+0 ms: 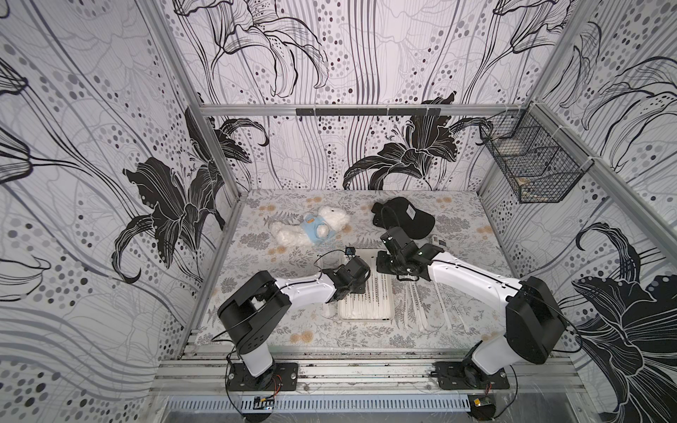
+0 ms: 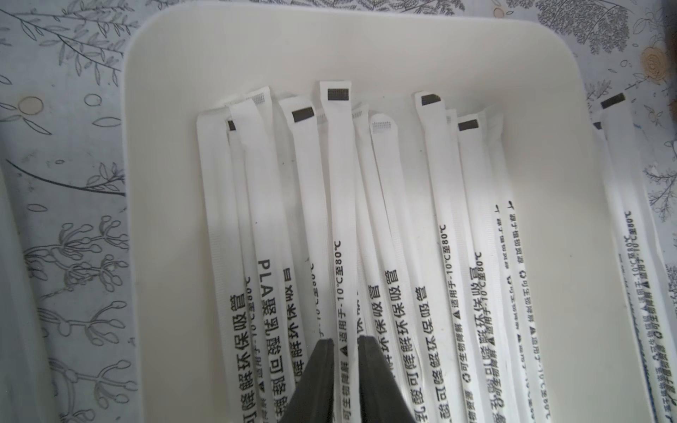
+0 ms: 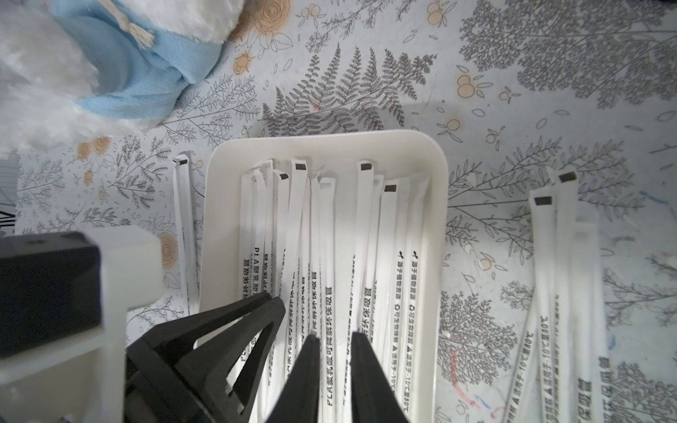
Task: Put the straws into the storage box
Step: Place the straw in the storage box, then pick up the straw from the center of the board.
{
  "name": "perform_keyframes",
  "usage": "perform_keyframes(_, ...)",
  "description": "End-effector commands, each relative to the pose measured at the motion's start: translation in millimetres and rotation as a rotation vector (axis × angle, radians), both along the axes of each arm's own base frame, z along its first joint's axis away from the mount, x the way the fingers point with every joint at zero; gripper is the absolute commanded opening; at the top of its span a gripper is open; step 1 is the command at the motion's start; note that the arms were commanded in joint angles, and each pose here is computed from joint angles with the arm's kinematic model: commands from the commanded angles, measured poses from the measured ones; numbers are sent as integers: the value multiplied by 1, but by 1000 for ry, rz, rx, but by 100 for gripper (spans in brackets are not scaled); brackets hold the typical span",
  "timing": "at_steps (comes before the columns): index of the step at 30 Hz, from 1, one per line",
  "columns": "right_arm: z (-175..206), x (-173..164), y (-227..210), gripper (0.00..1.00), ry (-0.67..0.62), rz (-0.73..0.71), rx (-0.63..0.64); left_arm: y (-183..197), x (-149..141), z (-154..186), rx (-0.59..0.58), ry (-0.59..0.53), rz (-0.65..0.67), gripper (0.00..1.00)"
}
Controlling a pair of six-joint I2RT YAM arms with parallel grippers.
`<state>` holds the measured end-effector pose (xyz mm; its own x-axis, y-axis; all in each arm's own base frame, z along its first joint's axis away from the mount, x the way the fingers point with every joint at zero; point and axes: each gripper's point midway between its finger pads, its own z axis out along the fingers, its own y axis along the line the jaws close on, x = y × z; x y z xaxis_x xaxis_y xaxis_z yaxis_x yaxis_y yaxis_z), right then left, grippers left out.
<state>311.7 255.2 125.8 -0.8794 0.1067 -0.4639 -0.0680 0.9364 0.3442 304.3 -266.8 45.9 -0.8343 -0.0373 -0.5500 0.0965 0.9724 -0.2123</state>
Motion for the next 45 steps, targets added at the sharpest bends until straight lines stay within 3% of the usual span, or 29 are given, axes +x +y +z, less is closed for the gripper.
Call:
perform_keyframes(1,5,-7,-23,18,-1,-2,-37,0,11,39,-29,-72,17,24)
perform_keyframes(8,-22,-50,-81,17,132,2,-137,43,16,98,-2,-197,81,41)
perform_keyframes(14,-54,-88,-108,25,269,25,-244,106,15,111,0,-287,200,64)
perform_keyframes(23,-75,-71,-82,26,269,10,-205,110,6,92,-101,-253,217,64)
perform_keyframes(35,-96,-59,-85,25,271,-32,-281,101,5,82,-142,-228,195,64)
perform_keyframes(45,-103,-58,-84,16,271,-20,-276,97,6,79,-150,-220,185,63)
